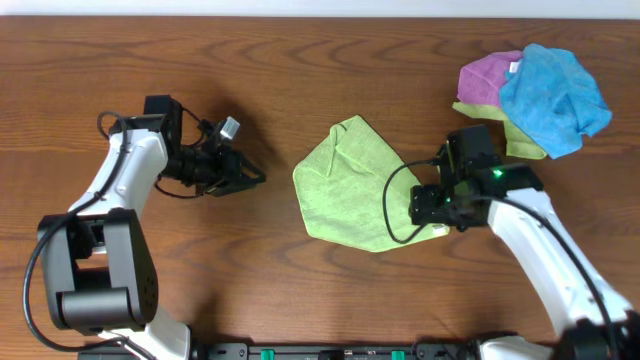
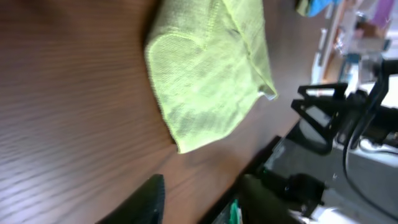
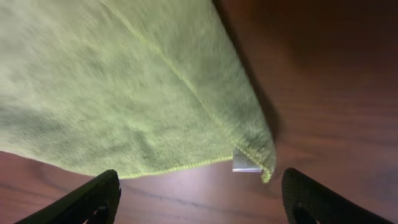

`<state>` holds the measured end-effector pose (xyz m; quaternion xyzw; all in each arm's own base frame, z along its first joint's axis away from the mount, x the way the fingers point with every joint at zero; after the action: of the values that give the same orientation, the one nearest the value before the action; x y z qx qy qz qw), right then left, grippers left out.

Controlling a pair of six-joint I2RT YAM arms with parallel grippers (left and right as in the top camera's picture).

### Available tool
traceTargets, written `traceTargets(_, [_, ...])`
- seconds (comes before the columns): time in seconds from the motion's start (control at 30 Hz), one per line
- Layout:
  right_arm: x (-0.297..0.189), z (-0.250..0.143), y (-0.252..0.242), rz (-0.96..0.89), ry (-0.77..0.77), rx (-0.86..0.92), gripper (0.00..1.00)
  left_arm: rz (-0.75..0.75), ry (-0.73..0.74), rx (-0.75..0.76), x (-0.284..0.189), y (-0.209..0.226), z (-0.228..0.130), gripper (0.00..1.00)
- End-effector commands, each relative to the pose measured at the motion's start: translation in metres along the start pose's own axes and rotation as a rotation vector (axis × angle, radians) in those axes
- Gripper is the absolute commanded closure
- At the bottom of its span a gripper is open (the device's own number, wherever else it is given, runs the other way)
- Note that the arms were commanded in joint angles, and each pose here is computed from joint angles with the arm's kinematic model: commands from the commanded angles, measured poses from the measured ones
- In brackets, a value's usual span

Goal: Fold the cloth

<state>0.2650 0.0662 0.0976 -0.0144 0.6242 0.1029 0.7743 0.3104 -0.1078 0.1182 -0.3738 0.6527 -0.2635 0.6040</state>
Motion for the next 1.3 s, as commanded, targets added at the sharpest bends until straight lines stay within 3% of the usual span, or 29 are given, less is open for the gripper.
traceTargets(0.0, [-0.014,0.009,0.004,-0.022,-0.086,-0.065,0.19,-0.049,0.04,0.044,0.012,-0.016,-0.008,0.49])
traceTargets(0.1, [-0.017,0.021,0.012,-0.008,-0.146,-0.106,0.22,-0.037,0.059,0.078,0.031,-0.029,-0.009,0.34])
traceTargets(0.23, [-0.015,0.044,0.024,0.005,-0.235,-0.153,0.23,0.07,0.023,0.112,0.066,-0.04,-0.001,0.27])
traceTargets(0.27, [-0.014,0.049,0.026,0.005,-0.255,-0.163,0.23,0.093,0.008,0.125,0.073,-0.043,0.001,0.29])
traceTargets(0.43, [-0.004,0.071,0.029,0.009,-0.31,-0.175,0.23,0.151,-0.044,0.18,0.102,-0.055,0.007,0.61])
traceTargets(0.63, [0.023,0.098,0.031,0.011,-0.317,-0.178,0.22,0.154,-0.03,0.193,0.129,-0.053,0.01,0.6])
traceTargets(0.83, [0.041,0.126,0.036,0.024,-0.31,-0.209,0.22,0.171,-0.033,0.16,0.152,-0.041,0.017,0.71])
traceTargets(1.07, [0.054,0.145,0.057,0.042,-0.3,-0.281,0.23,0.318,-0.114,0.101,0.154,-0.009,0.033,0.87])
traceTargets(1.27, [0.065,0.15,0.08,0.058,-0.297,-0.345,0.25,0.363,-0.16,0.092,0.147,0.0,0.042,0.89])
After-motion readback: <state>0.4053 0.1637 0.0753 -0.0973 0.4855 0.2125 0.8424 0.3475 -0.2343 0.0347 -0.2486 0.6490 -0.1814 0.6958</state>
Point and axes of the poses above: each gripper's point midway between its finger pads, its own x axis out along the fingers, its own y axis along the line the jaws close on, z = x × y, the point moved 2 cm from there along -x, back along the fingers, and after that the axes turned 10 degrees about -x, right-handed, at the moved point
